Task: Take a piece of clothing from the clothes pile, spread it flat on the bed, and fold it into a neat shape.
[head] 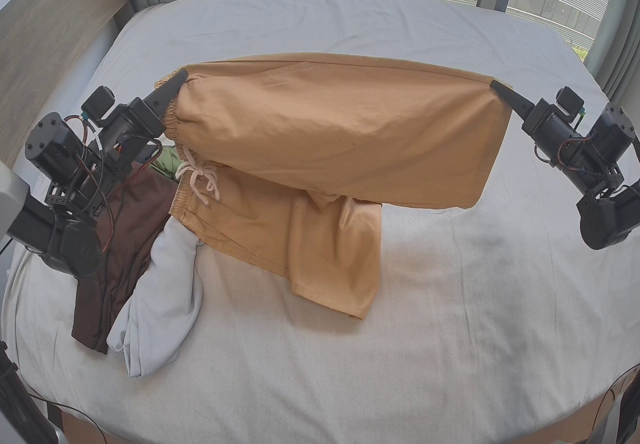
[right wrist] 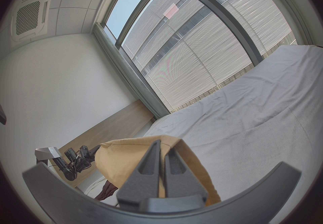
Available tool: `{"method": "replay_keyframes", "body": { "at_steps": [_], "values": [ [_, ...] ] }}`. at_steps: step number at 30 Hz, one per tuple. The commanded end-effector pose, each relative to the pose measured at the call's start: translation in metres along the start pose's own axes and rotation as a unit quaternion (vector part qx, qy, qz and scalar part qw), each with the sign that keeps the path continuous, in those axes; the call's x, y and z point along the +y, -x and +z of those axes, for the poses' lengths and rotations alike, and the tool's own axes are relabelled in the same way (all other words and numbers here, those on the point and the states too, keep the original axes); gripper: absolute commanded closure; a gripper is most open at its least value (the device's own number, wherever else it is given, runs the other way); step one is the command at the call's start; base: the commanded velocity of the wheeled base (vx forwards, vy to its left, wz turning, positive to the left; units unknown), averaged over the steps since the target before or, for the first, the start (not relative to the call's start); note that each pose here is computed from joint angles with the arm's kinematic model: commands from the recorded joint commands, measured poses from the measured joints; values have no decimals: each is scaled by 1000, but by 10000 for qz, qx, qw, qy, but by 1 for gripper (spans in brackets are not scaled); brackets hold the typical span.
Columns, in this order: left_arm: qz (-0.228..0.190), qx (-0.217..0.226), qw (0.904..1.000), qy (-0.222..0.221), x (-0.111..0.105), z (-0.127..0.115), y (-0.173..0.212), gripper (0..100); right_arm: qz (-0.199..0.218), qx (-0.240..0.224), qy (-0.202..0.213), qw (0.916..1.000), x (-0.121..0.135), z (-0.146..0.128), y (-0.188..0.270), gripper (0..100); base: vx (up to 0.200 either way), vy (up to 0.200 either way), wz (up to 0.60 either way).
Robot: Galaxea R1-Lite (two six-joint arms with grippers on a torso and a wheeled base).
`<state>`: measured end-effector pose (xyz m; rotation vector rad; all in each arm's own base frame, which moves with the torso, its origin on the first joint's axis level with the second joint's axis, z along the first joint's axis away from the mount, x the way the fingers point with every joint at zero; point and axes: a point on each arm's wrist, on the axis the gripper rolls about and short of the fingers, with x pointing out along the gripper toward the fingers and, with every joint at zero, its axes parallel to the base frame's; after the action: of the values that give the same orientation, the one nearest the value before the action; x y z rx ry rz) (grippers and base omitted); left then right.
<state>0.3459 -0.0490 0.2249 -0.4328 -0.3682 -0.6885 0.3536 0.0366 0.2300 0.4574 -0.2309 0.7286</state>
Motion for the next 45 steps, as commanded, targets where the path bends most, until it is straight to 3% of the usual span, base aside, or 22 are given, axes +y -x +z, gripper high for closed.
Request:
{"method": "replay_keyframes", "body": {
  "at_steps": [1, 21, 45],
  "values": [
    [21, 94, 9999, 70, 14, -20, -11, 100, -83, 122, -94, 9998, -21, -17, -11, 100, 0, 0, 0],
    [176, -308, 9994, 12, 55, -53, -50, 100, -155, 138, -117, 9997, -61, -32, -45, 100, 0, 0, 0],
    [114, -485, 9987, -70, 74, -61, -70, 100, -187, 160, -124, 9996, -88, -39, -71, 100, 0, 0, 0]
  ]
}}
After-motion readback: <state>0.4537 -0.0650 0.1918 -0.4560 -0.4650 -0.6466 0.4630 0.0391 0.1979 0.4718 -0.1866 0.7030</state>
